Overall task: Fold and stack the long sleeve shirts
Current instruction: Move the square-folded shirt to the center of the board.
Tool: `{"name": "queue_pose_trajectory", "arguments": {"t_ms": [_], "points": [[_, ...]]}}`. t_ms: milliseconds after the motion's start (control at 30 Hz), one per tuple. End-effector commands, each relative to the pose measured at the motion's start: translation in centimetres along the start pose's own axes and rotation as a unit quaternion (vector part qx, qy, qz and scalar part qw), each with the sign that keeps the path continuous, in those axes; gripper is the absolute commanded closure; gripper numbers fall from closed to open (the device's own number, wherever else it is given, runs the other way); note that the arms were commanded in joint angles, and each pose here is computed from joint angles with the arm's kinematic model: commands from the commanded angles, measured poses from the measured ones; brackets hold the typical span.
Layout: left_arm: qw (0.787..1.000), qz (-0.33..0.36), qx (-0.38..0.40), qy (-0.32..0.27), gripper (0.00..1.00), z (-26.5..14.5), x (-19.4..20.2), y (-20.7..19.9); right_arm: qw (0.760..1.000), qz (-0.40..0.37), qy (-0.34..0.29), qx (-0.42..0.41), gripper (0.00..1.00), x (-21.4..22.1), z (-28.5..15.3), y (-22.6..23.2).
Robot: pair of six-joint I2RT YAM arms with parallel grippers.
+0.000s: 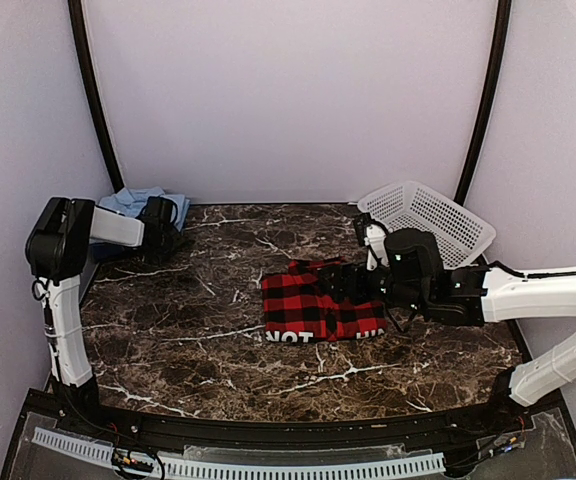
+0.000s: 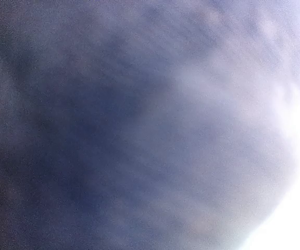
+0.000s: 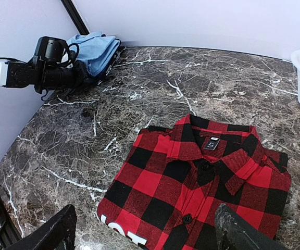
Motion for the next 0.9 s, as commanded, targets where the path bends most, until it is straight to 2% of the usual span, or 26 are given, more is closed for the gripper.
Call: {"name": "queue_pose_trajectory", "arguments": {"t_ms": [0, 333, 600, 867], "points": [[0.998, 0.010, -0.001, 0.067, 1.00, -2.7, 3.4, 1.6, 1.000, 0.003, -0.017, 0.004, 0.11, -0.7, -0.1, -0.2], [0.994, 0.004, 0.043, 0.103, 1.00, -9.5, 8.7, -0.9, 1.000, 0.002, -0.010, 0.007, 0.12, 0.3, -0.4, -1.1], [0.986, 0.025, 0.084, 0.141, 1.00, -13.9, 14.3, -4.9, 1.000, 0.006, -0.002, 0.012, 0.11, 1.5, -1.1, -2.2], [0.979, 0.043, 0.109, 0.165, 1.00, -15.8, 17.4, -7.7, 1.000, 0.005, 0.011, 0.020, 0.11, 2.3, -1.3, -2.9]]}}
Point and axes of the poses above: each gripper's point midway between its finger pads, its own z axis out along the fingers, its own y axis along the line the jaws close on, x = y × z, the point moved 5 cm from there along -z, back along the fingers, and after that the axes turned 9 degrees about z, right-handed, at the moved point
